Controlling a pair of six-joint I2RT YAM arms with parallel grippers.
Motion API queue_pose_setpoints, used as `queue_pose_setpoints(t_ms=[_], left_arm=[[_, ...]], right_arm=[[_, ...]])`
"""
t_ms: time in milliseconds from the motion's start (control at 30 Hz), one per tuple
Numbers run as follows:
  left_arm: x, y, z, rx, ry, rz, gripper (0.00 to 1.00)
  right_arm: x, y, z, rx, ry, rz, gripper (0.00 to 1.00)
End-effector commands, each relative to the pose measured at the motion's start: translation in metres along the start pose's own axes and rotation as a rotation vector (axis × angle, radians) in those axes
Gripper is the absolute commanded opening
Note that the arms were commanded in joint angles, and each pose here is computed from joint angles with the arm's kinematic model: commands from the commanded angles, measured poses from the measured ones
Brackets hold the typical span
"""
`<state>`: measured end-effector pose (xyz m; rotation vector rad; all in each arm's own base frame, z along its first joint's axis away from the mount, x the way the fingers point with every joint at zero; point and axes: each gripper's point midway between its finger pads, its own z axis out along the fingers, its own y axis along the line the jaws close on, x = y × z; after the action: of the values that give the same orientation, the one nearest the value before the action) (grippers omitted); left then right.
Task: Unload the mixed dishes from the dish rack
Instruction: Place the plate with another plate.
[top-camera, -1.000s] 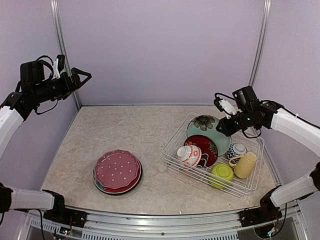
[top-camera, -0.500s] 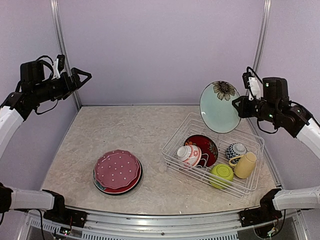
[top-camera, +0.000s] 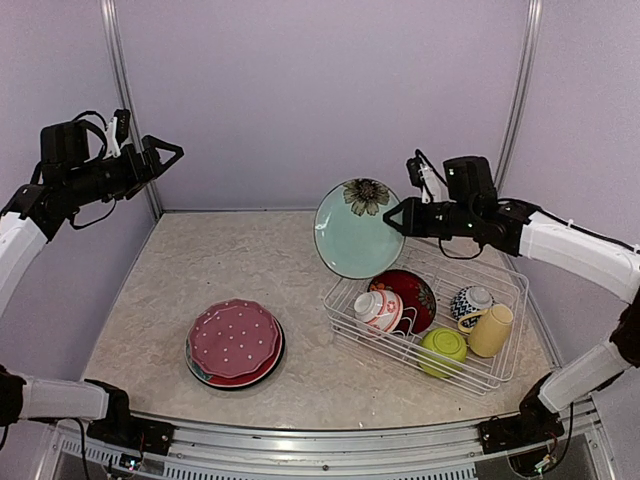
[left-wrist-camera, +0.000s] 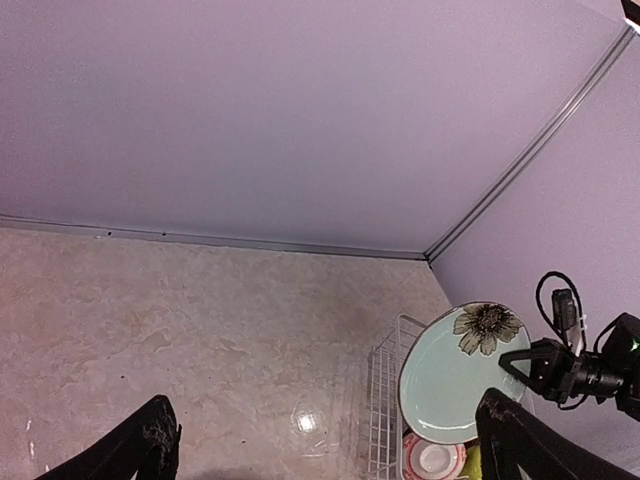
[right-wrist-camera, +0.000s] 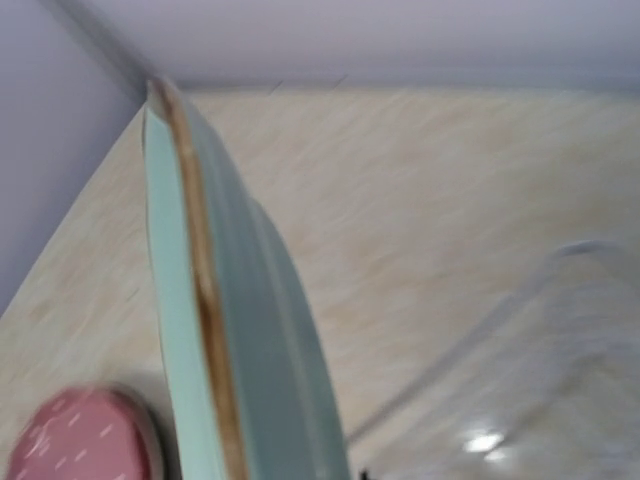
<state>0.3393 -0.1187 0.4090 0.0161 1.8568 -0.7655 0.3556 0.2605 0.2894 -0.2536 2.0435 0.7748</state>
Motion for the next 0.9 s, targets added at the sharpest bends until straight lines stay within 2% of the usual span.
queue_pose_setpoints(t_ms=[0,300,533,867], left_arm=[[0.001,-0.001,-0.001,0.005,-0.004,0.008,0.99],[0.002,0.000,0.000,0.005,0.002,0.003,0.99],[0.002,0.000,0.002,0.005,0.005,0.003,0.99],[0.003,0.001,0.002,0.005,0.008,0.002,0.99]], right_arm=[[-0.027,0.093,0.020,-0.302,-0.073,-0.008,0.00],[0.051,0.177,0.093,-0.512,0.159,-0.006,0.00],[0.092,0.221,0.129,-0.598,0.261,-0.023,0.00],[0.146,0.230,0.170,-0.606,0.397,-0.007,0.00]])
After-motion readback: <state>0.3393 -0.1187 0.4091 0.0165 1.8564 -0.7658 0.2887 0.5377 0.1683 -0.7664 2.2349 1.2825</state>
